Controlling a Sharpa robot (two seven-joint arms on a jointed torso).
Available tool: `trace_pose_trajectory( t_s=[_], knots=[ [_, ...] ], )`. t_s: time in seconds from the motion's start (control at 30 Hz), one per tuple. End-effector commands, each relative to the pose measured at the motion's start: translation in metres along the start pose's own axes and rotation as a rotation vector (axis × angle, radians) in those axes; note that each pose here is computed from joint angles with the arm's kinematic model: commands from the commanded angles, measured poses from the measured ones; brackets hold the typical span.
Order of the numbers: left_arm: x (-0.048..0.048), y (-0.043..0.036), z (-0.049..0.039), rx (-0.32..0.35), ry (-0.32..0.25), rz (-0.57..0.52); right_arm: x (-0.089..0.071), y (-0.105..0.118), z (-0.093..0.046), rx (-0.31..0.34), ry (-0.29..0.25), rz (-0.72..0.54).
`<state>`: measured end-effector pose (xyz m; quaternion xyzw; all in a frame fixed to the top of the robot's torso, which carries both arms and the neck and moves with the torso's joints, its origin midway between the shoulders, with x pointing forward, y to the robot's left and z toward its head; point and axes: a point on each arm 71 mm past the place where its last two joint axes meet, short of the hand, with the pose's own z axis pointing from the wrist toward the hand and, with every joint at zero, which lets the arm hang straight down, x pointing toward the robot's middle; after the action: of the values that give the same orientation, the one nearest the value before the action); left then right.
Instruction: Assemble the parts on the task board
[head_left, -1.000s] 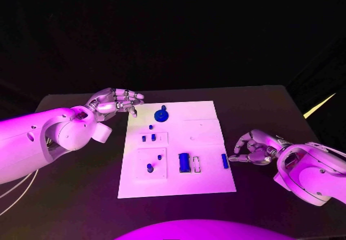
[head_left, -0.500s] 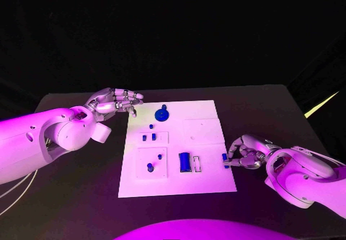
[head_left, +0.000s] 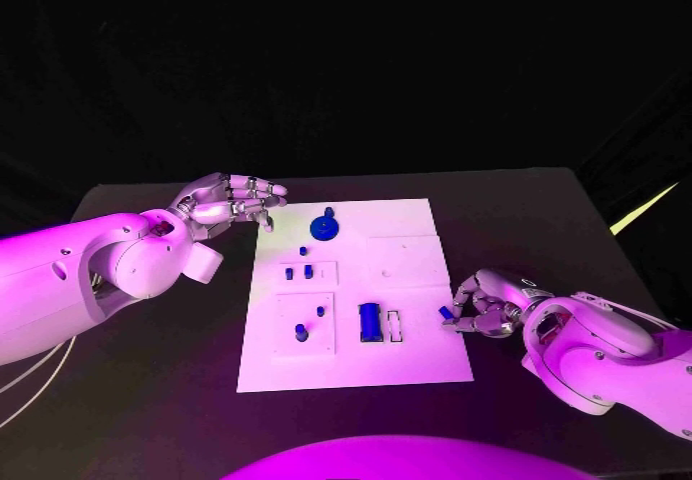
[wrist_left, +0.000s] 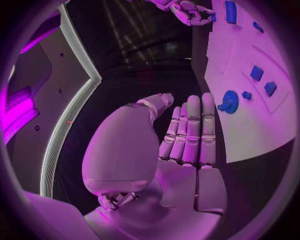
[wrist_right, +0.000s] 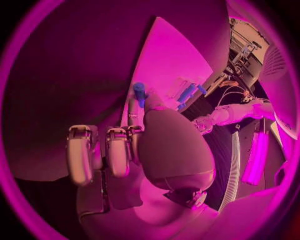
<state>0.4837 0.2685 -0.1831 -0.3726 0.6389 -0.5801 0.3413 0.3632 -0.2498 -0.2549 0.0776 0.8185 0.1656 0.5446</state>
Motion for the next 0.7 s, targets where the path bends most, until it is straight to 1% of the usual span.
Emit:
trace_pose_trajectory(
  t_s=[0.03,0.4,0.6,0.7],
  knots=[
    [0.0021,-0.0011,-0.0001,0.009,0.019,-0.012,0.005,-0.001,0.001,0.007,0.017,-0.076],
    [0.0018,-0.0008,-0.0006,0.005,0.02,-0.012,0.009,0.004,0.003,0.003,0.001,-0.158],
    [0.0012,-0.0007,-0.001,0.003,0.018,-0.012,0.01,0.006,0.003,0.002,-0.001,-0.168],
    [0.001,-0.0006,-0.001,0.003,0.018,-0.012,0.01,0.009,0.0,0.001,0.001,-0.145]
  ],
)
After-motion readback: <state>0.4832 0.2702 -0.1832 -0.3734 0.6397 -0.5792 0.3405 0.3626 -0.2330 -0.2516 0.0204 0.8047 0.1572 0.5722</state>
